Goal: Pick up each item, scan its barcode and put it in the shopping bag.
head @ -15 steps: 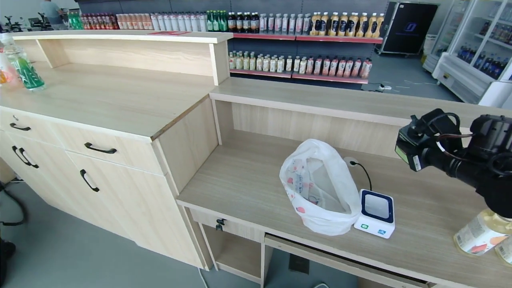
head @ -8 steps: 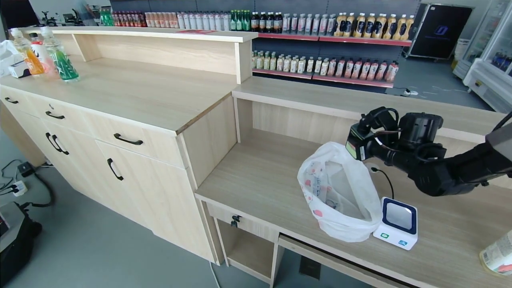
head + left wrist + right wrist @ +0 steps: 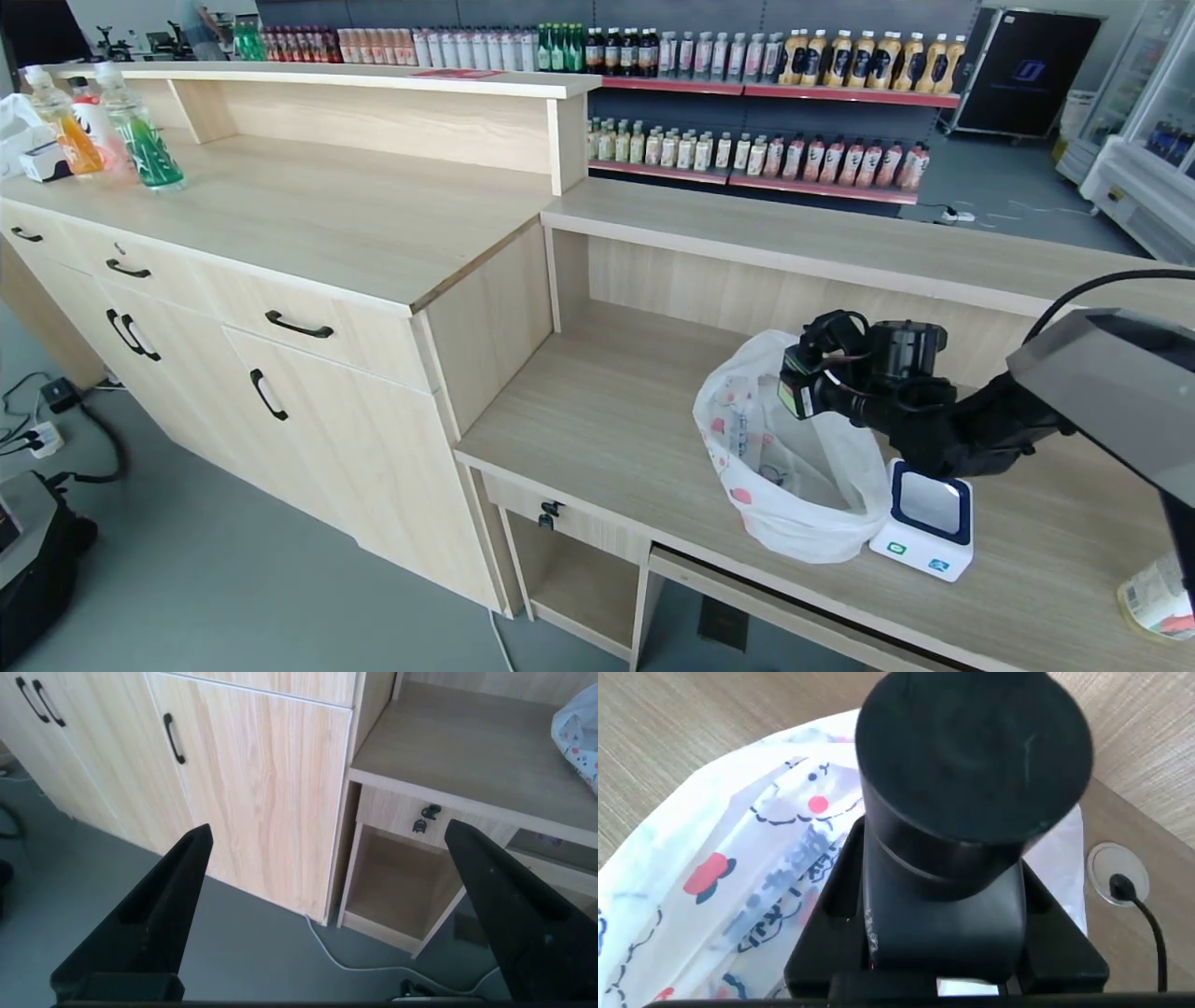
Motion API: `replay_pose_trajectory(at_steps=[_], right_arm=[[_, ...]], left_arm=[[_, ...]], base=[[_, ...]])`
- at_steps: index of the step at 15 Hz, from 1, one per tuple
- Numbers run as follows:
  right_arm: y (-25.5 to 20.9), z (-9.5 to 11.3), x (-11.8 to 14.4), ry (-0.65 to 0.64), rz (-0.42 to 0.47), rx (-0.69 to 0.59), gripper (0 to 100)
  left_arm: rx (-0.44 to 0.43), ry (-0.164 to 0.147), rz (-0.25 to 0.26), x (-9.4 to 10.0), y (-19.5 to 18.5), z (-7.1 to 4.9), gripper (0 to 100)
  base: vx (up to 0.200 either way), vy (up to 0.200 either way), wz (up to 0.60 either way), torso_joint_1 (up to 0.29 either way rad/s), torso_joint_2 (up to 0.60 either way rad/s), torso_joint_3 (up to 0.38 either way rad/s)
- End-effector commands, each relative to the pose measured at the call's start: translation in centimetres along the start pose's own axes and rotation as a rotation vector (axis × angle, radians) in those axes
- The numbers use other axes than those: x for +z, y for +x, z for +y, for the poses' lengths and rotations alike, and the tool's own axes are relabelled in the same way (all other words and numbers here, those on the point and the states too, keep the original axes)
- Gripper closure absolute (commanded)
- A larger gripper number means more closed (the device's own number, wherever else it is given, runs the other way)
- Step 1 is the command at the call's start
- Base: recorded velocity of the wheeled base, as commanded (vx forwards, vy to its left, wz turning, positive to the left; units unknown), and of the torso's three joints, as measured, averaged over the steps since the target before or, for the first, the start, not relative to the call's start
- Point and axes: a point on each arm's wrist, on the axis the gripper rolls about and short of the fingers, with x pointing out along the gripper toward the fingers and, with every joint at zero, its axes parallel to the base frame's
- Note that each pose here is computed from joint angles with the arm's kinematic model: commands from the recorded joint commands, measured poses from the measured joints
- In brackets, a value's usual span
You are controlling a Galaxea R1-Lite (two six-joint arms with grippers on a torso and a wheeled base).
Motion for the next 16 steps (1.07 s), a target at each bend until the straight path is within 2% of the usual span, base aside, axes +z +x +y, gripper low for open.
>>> replay_pose_trajectory(at_steps=[1,10,16], right_arm=[[1.5,0.7,-1.7,0.003,0.027,0.016,100],[4.0,2.9,-3.6,0.061,0.035,0.068,100],[4.6,2.8,-4.9,0.070,0.056,0.061,100]], left_arm=[[0.000,0.000,0.002,0.0,0.0,0.0,0],[0.000,0.000,0.002,0.0,0.0,0.0,0],[0.000,0.000,0.002,0.0,0.0,0.0,0]], base=[[0.000,0.000,0.00,0.000,0.00,0.000],[0.000,0.000,0.00,0.000,0.00,0.000],[0.000,0.000,0.00,0.000,0.00,0.000]])
